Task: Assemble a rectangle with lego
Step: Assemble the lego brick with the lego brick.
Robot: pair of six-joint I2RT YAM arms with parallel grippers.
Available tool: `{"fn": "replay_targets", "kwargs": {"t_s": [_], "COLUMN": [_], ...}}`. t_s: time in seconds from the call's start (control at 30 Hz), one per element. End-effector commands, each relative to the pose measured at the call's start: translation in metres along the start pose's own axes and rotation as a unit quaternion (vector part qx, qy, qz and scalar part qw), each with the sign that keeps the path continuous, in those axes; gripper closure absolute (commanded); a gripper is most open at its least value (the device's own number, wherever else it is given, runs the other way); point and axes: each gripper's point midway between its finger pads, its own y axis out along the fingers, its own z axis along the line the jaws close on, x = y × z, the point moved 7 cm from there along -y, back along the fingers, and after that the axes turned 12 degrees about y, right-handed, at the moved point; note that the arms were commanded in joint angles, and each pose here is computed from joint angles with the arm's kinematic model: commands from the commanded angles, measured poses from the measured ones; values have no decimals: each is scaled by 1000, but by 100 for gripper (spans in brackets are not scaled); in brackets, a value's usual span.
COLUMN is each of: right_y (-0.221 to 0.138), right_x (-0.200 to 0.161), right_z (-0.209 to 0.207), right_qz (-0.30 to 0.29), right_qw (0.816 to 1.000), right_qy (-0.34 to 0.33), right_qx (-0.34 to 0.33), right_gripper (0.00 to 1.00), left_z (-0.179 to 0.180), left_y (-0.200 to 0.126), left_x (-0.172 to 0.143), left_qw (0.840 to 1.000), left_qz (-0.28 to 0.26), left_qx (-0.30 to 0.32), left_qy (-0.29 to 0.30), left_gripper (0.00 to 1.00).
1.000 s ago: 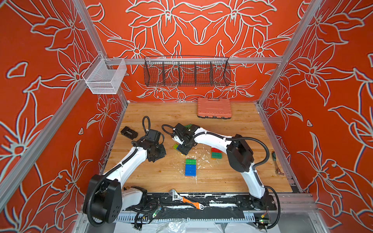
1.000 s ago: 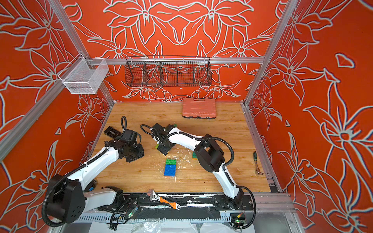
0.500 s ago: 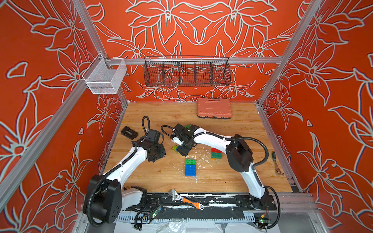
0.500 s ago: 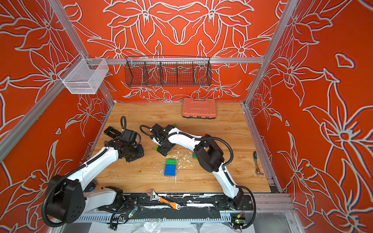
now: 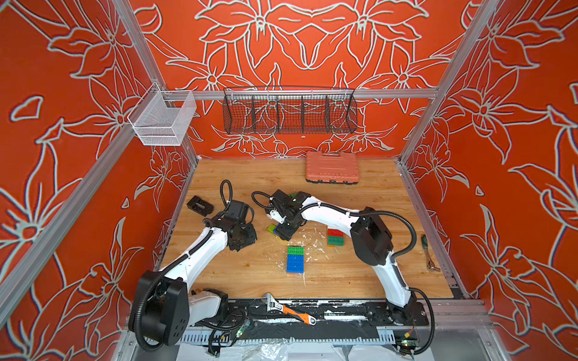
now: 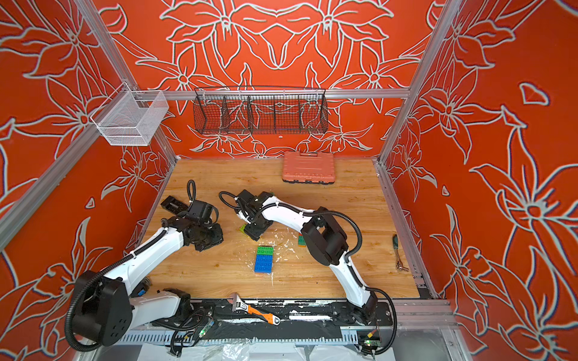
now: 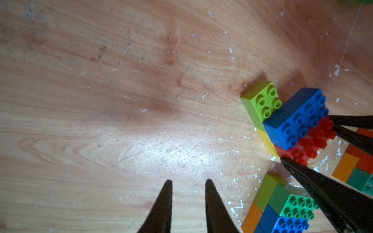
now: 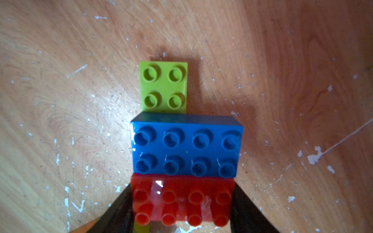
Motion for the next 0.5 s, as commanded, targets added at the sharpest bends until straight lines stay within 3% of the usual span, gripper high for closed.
{"fn": "replay_targets", "kwargs": {"t_s": [0.0, 0.27, 0.47], "right_y": [22, 34, 44], "right_x": [-16, -27, -38], "right_z": [-9, -16, -13], "right_qz": [54, 78, 96], "right_qw": [998, 994, 993], "right_qy": [7, 5, 12], "right_qx": [-23, -71, -64], "right_gripper": [76, 79, 80], "left_z": [1, 1, 1], "left_y": [-2, 1, 1], "left_x": [0, -1, 0], "left_qw": [1000, 1000, 1000], "left_qz": [2, 5, 5], "left_qx": [2, -1, -3], "left_qy": [-4, -8, -8], "left_gripper": [73, 73, 73]}}
